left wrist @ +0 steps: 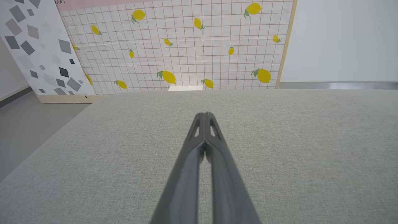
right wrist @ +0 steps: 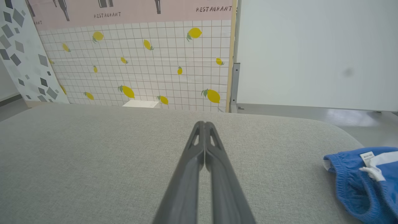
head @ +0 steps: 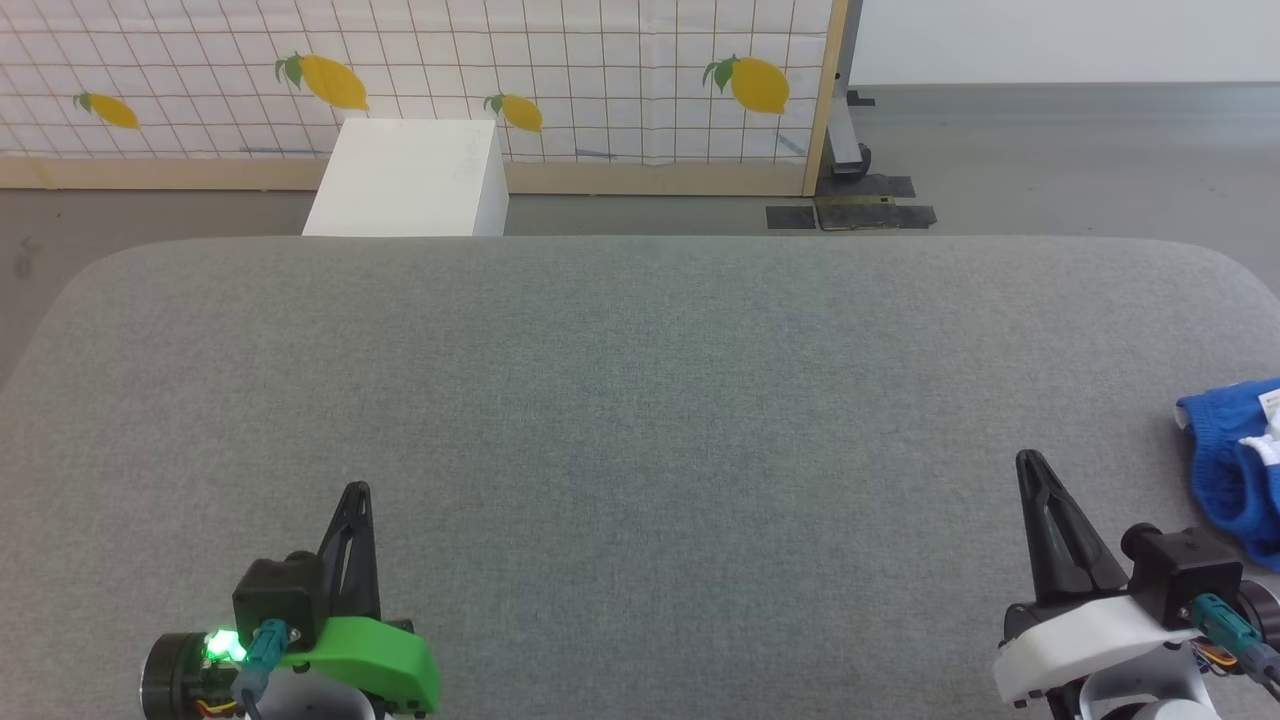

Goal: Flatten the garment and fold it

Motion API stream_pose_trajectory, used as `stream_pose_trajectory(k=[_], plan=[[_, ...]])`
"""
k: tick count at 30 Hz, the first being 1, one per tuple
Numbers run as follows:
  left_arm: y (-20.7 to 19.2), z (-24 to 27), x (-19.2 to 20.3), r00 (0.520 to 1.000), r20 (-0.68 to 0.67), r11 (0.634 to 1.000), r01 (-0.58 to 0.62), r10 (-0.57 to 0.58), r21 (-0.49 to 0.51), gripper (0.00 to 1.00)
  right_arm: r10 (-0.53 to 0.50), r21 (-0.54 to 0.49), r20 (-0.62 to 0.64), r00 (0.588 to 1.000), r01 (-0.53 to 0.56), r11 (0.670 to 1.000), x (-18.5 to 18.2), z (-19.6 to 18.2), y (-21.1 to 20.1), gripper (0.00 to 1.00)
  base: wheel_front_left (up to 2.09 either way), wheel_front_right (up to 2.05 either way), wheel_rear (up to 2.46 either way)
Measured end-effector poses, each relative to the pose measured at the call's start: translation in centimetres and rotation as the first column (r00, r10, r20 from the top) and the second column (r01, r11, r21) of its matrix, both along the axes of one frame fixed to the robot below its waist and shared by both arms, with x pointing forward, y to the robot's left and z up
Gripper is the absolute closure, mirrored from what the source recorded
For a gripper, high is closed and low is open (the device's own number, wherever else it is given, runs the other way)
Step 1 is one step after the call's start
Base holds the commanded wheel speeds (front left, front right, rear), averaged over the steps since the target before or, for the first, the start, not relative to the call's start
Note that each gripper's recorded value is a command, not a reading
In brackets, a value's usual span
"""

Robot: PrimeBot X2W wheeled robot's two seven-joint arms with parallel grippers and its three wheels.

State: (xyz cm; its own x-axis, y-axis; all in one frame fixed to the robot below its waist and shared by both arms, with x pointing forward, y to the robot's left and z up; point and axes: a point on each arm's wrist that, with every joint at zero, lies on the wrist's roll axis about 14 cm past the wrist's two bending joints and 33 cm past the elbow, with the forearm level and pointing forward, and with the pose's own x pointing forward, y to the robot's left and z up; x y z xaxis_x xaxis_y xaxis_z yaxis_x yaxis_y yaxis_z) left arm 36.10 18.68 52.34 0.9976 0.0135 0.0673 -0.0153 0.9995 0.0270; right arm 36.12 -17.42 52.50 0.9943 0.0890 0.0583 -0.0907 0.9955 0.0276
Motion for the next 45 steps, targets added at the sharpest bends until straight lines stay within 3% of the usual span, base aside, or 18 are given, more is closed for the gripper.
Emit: stream_pose_trajectory(k=[45], plan=[[-0.51,-0.25,0.47,0.998,-0.059,1.000,0.012,-0.012,0.011,1.00,0.025,-0.047,-0.052,0.998,-0.027,0.999,0.42,-0.38,0.87,1.00,0.00,0.00,0.00]])
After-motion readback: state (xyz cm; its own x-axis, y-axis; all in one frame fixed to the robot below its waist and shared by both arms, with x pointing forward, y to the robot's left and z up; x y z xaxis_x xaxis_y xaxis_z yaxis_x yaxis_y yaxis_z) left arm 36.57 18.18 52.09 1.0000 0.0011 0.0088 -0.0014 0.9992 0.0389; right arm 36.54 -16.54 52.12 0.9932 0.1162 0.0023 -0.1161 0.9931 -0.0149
